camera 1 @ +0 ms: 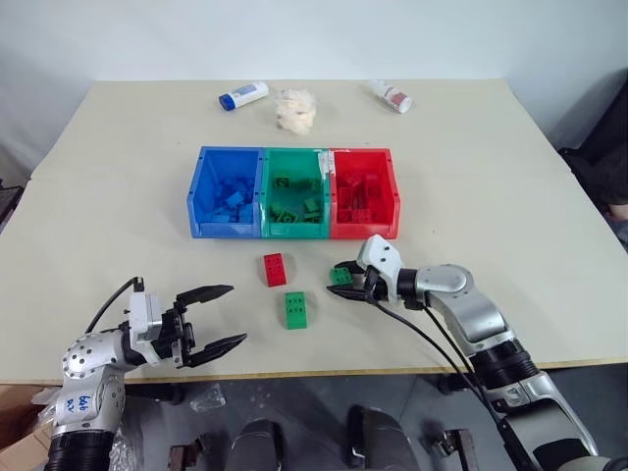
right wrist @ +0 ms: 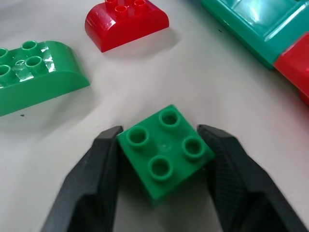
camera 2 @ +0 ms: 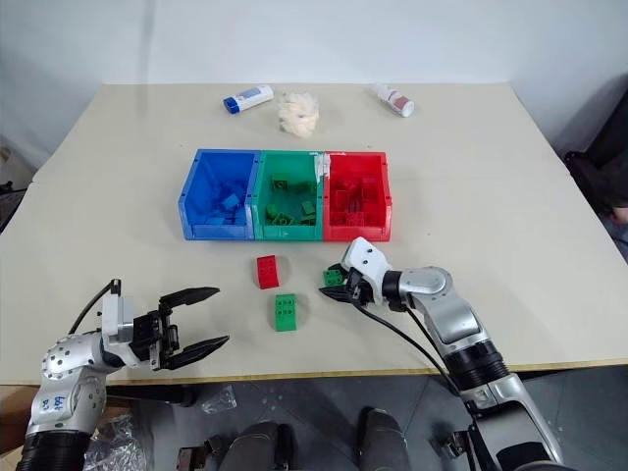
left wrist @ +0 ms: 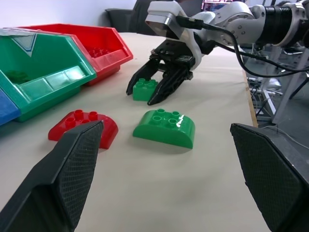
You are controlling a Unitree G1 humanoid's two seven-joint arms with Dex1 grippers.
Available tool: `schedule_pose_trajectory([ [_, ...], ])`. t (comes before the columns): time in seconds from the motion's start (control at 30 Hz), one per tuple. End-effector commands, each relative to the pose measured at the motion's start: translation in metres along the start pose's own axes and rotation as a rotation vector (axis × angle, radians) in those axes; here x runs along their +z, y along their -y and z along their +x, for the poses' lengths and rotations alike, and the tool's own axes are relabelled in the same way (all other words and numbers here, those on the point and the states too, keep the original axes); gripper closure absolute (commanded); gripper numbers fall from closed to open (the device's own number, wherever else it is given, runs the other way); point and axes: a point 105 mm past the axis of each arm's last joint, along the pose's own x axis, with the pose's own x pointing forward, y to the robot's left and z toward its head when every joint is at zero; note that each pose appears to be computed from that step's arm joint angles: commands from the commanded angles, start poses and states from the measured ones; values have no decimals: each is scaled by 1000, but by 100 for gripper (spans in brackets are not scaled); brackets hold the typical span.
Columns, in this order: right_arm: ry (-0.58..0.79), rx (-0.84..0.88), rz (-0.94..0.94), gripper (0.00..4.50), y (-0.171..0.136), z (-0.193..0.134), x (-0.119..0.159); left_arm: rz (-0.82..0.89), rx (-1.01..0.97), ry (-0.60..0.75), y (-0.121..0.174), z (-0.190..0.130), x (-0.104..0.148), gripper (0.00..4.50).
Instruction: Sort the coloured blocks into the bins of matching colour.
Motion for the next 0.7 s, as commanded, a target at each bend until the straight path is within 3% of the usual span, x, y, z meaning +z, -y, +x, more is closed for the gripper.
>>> schedule_pose_trajectory([
  [0.03,122,-18,-31,246,2,-10,34,32,11,22,-2,-1,9,0],
  [0.27,308,-109,-94,246,28,11,103,34,6,30,-6,4,9,0],
  [0.43,309,-281,-115,246,68,44,122,37,3,37,-6,7,9,0],
  [0.53,281,-355,-135,145,81,54,120,38,3,40,-6,9,9,0],
  [0.67,326,-281,-160,13,68,55,121,42,8,43,-6,8,10,0],
  [0.7,328,-255,-167,3,64,52,118,42,8,42,-6,8,9,0],
])
